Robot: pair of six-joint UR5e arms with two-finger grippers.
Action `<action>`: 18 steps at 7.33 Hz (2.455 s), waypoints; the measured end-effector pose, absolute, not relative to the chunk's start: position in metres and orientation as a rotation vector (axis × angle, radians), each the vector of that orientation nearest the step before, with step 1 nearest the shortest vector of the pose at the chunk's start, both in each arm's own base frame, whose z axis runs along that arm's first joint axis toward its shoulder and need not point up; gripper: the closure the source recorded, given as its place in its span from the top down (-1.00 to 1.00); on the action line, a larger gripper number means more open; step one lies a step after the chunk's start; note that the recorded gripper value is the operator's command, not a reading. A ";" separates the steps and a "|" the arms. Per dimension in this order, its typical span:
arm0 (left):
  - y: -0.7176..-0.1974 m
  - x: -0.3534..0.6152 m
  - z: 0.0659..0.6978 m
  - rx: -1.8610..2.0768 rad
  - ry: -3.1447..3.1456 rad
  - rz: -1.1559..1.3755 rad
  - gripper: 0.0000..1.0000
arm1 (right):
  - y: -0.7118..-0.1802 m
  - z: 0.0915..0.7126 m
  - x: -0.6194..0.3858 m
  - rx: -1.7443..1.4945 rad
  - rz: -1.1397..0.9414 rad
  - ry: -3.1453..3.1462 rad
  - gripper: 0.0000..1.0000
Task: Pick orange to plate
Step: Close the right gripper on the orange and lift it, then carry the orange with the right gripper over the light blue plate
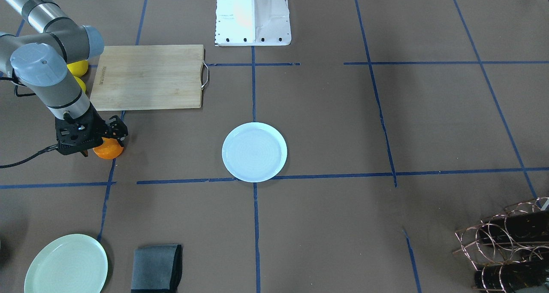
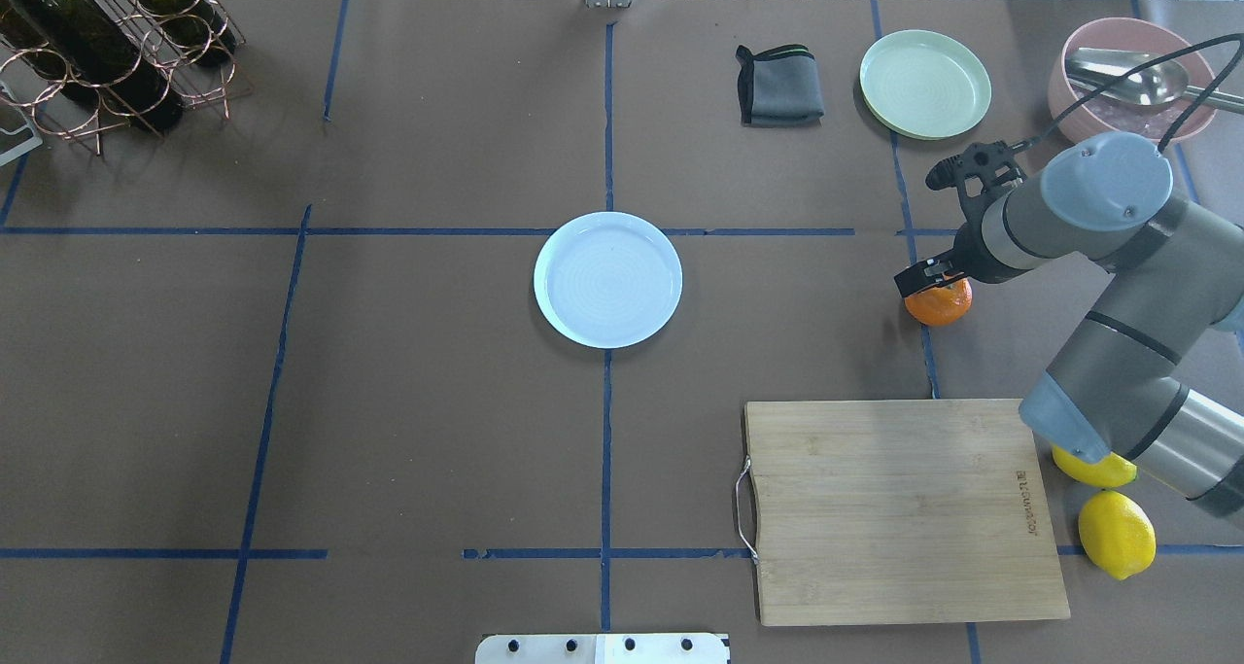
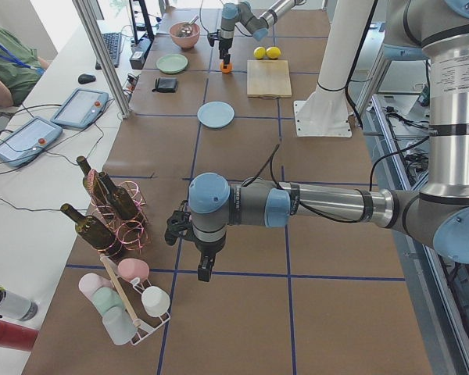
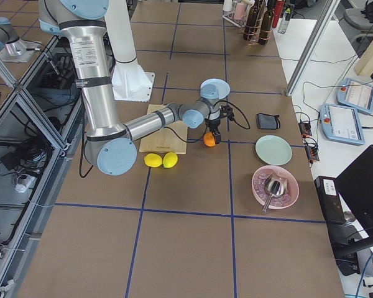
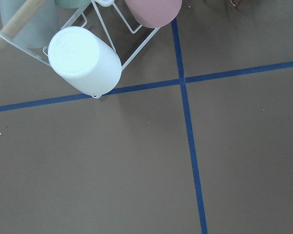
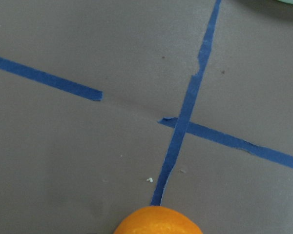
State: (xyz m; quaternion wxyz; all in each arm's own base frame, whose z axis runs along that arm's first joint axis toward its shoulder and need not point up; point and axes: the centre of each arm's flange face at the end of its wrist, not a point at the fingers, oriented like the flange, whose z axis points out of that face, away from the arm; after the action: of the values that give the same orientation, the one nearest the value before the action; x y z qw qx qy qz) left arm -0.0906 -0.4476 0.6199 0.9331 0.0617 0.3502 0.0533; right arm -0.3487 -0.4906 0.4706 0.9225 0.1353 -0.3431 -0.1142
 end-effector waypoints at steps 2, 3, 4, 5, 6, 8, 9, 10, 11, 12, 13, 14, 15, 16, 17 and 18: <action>-0.448 -0.091 0.618 0.130 0.716 0.110 1.00 | -0.487 0.482 -0.359 0.268 -0.243 -0.680 0.90; -0.448 -0.091 0.618 0.131 0.716 0.110 1.00 | -0.486 0.485 -0.362 0.266 -0.247 -0.675 0.28; -0.448 -0.091 0.617 0.132 0.716 0.110 1.00 | -0.484 0.484 -0.364 0.266 -0.251 -0.676 -0.18; -0.448 -0.091 0.617 0.132 0.716 0.110 1.00 | -0.484 0.481 -0.366 0.269 -0.254 -0.680 -0.25; -0.448 -0.091 0.617 0.132 0.716 0.110 1.00 | -0.484 0.472 -0.368 0.277 -0.255 -0.690 -0.22; -0.448 -0.091 0.617 0.132 0.716 0.111 1.00 | -0.490 0.425 -0.393 0.277 -0.215 -0.729 -0.15; -0.448 -0.091 0.617 0.133 0.716 0.111 1.00 | -0.498 0.374 -0.430 0.254 -0.180 -0.735 -0.12; -0.448 -0.091 0.617 0.133 0.716 0.111 1.00 | -0.511 0.313 -0.475 0.230 -0.129 -0.726 -0.10; -0.448 -0.091 0.617 0.134 0.716 0.111 1.00 | -0.523 0.257 -0.523 0.209 -0.074 -0.716 -0.08; -0.448 -0.091 0.616 0.134 0.716 0.111 1.00 | -0.532 0.216 -0.564 0.199 -0.035 -0.703 -0.05; -0.448 -0.091 0.616 0.133 0.716 0.111 1.00 | -0.531 0.191 -0.594 0.197 -0.014 -0.691 0.04; -0.448 -0.091 0.617 0.133 0.716 0.111 1.00 | -0.523 0.181 -0.615 0.198 0.000 -0.678 0.14; -0.447 -0.091 0.617 0.132 0.716 0.110 1.00 | -0.515 0.179 -0.631 0.199 0.010 -0.664 0.36; -0.447 -0.091 0.617 0.131 0.716 0.110 1.00 | -0.508 0.181 -0.642 0.197 0.021 -0.651 0.57; -0.447 -0.091 0.617 0.131 0.716 0.110 1.00 | -0.503 0.183 -0.650 0.195 0.033 -0.641 0.80; -0.447 -0.091 0.617 0.131 0.715 0.109 1.00 | -0.501 0.186 -0.655 0.192 0.041 -0.635 0.97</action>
State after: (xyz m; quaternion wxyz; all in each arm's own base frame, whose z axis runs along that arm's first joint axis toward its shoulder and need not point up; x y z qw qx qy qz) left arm -0.0914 -0.4468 0.6175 0.9332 0.0639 0.3495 0.0533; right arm -0.6549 -0.5007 0.1855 0.9453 0.0941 -0.3116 0.0202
